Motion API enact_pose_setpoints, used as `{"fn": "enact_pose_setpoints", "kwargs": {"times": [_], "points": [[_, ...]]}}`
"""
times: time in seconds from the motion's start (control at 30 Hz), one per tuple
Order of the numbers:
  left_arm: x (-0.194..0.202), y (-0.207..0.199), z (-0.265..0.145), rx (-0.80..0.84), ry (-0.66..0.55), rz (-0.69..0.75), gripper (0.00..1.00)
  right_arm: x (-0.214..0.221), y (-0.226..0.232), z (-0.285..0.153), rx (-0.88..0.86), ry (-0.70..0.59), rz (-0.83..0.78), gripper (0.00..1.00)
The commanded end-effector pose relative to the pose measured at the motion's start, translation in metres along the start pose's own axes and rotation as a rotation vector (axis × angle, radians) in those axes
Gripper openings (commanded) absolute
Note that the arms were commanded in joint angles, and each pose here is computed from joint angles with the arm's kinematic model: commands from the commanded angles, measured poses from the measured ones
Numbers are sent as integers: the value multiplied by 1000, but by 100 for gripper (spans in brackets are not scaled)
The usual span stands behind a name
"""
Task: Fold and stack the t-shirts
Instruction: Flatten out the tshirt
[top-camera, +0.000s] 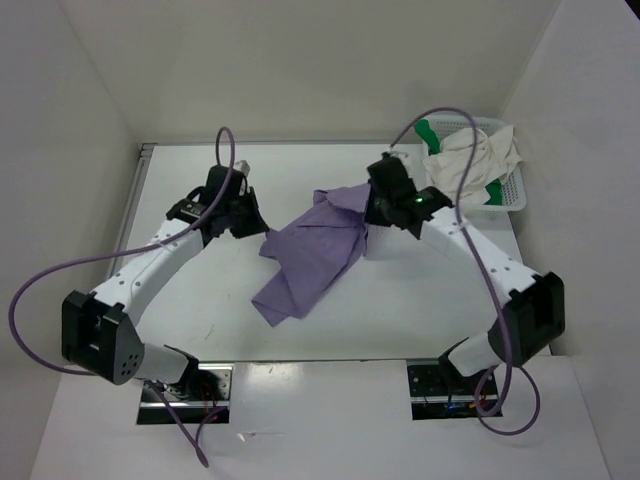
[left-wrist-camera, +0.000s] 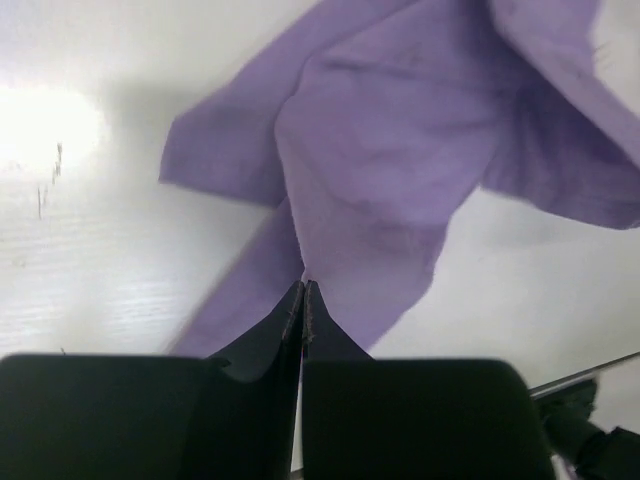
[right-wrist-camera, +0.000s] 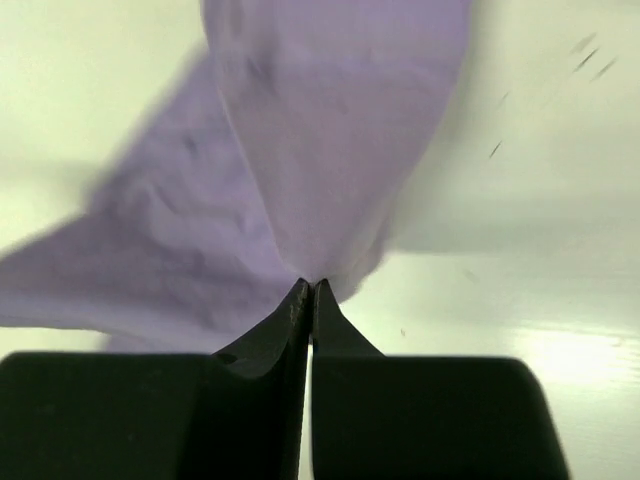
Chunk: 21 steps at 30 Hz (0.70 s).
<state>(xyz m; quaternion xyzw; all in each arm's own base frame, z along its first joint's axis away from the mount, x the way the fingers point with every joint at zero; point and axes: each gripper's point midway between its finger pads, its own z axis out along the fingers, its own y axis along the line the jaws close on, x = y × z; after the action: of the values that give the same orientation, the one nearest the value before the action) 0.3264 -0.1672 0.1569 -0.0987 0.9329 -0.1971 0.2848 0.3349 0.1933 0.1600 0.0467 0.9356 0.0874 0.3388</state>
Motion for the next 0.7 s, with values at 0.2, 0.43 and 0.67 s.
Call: {"fn": "enact_pose_setpoints", "kwargs": {"times": [0.2,0.43,0.67], "points": [[-128,-21,-126,7,-413,11,0,-155,-24,-169,-80,-461,150,0],[-223,-49,-292,36,-863,-39,0,-213,-27,-304,-190,-750,189,0],[-230,-30,-411,-63,-1159,-107,0,-238,-8,-449,-509,-1015,258,0]]}}
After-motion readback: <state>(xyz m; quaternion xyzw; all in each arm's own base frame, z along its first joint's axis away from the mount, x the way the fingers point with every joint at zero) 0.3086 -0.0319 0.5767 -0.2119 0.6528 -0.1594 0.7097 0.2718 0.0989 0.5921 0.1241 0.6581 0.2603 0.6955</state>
